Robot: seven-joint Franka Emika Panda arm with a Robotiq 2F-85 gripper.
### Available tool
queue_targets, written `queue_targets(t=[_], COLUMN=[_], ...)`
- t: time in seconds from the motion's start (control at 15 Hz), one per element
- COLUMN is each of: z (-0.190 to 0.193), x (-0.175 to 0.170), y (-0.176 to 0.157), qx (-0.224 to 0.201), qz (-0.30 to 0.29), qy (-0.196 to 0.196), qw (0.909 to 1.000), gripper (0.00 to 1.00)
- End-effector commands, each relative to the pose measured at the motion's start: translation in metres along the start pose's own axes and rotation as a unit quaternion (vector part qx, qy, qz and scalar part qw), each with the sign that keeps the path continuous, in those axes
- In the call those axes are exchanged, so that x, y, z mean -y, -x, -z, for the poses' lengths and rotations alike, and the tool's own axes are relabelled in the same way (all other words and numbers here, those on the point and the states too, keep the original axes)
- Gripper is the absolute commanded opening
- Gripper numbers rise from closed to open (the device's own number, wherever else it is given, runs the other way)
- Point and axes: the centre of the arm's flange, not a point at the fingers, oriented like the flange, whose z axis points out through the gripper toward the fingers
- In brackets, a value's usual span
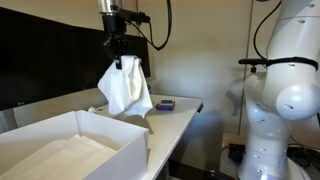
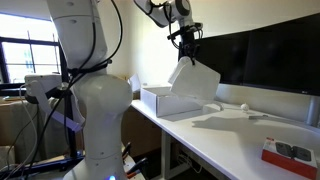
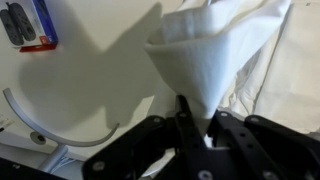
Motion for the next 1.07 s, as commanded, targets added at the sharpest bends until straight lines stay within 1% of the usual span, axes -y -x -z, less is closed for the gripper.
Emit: queue_targets(t=[0.0, 0.27, 0.4, 0.67, 0.87, 1.0], z=[-0.041, -0.070, -0.080, -0.105, -0.128, -0.151], x=[-0.011, -0.015, -0.023, -0.046, -0.061, -0.068], y=[0.015, 0.021, 0.031, 0.061, 0.090, 0.109], qx=[0.001, 0.011, 0.014, 0.021, 0.031, 0.038], qz=[0.009, 0.004, -0.007, -0.041, -0.068, -0.083], qy=[-0.030, -0.044, -0.049, -0.066, -0.057, -0.059], qw=[0.9995, 0.9990, 0.9986, 0.9968, 0.9956, 0.9940], gripper=[0.05, 0.05, 0.05, 0.05, 0.05, 0.05])
